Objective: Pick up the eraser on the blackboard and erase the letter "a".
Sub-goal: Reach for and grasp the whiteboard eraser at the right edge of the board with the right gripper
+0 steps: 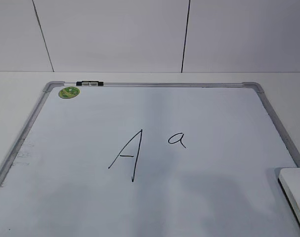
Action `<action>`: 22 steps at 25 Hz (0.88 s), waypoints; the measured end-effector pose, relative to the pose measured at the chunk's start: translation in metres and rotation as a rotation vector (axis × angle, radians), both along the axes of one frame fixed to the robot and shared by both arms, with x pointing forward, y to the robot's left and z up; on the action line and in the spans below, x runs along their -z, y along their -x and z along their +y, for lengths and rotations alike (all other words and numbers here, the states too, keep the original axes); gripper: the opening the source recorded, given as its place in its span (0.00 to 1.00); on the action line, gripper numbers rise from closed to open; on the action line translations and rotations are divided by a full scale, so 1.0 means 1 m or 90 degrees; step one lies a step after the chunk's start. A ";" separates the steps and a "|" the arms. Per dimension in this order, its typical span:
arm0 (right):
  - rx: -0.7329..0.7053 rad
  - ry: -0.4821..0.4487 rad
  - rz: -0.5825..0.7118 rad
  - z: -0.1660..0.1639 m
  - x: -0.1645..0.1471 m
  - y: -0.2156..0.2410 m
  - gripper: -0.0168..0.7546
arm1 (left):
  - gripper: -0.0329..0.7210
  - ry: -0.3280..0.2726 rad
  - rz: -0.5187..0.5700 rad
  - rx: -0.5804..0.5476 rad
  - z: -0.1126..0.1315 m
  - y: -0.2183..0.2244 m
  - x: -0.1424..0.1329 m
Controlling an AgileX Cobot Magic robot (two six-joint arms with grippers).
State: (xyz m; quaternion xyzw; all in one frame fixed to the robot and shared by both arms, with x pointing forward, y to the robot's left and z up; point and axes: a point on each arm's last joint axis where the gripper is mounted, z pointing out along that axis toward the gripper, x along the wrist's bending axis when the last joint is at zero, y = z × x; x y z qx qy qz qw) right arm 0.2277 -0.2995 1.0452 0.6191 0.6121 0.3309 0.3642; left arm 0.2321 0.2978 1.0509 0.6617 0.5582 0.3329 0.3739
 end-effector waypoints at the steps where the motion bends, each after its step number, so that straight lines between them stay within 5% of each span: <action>1: 0.000 0.000 0.000 0.000 0.000 0.000 0.75 | 0.36 0.000 0.000 0.000 0.000 0.000 0.000; 6: -0.011 0.000 0.000 0.001 0.000 0.000 0.89 | 0.36 0.000 0.000 0.000 0.000 0.000 0.000; 22: -0.088 -0.003 0.143 0.008 -0.033 -0.052 0.90 | 0.35 0.001 0.000 0.000 0.000 0.000 0.000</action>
